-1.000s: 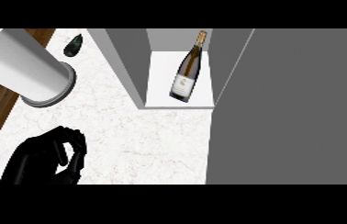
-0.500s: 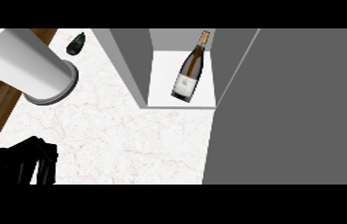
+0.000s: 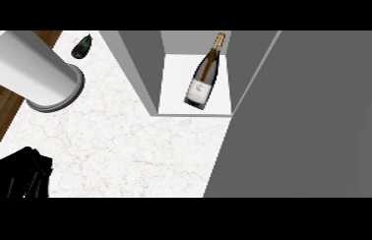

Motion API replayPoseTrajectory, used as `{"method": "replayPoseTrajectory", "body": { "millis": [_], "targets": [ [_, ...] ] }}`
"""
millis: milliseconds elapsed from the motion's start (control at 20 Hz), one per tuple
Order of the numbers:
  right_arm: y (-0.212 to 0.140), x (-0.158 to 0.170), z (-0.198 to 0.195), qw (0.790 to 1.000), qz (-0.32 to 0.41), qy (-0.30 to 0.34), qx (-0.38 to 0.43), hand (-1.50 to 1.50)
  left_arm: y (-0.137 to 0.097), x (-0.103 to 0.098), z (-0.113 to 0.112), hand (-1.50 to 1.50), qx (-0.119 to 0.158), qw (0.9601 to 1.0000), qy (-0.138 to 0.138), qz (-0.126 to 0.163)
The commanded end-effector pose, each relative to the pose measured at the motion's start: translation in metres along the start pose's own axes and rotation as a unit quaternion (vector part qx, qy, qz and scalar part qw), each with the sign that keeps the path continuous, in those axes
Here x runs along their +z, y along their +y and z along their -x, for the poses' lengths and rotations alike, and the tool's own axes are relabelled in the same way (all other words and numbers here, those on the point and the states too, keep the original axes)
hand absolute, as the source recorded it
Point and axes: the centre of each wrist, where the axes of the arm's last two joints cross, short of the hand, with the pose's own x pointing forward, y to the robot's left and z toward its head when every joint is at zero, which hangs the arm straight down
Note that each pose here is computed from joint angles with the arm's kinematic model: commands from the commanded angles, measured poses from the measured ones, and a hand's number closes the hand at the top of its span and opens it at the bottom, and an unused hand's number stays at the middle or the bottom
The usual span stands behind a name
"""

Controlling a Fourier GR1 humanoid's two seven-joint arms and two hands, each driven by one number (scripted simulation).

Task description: Pick up the wine, place it into the cabinet and close the cabinet

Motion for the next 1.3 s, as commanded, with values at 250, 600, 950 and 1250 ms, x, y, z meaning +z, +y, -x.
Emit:
{"method": "replayPoseTrajectory", "body": {
  "millis": [250,600,950,1250],
  "targets": [
    [0.014,-0.071,-0.033,0.999,-0.024,-0.019,-0.006,1.50,0.012,0.035,-0.001,1.50,0.000,1.0000,0.001,0.003],
    [0.007,-0.134,-0.025,0.999,0.001,-0.019,-0.031,1.50,0.002,0.018,-0.011,1.50,0.001,1.0000,-0.003,0.000],
    [-0.015,-0.172,-0.011,0.998,0.023,-0.021,-0.051,1.50,0.016,-0.011,-0.024,1.50,0.002,1.0000,-0.002,0.009],
    [-0.042,-0.173,-0.009,0.994,0.058,-0.007,-0.091,1.50,0.019,0.005,-0.005,1.50,-0.002,1.0000,0.001,-0.008]
  ]
}}
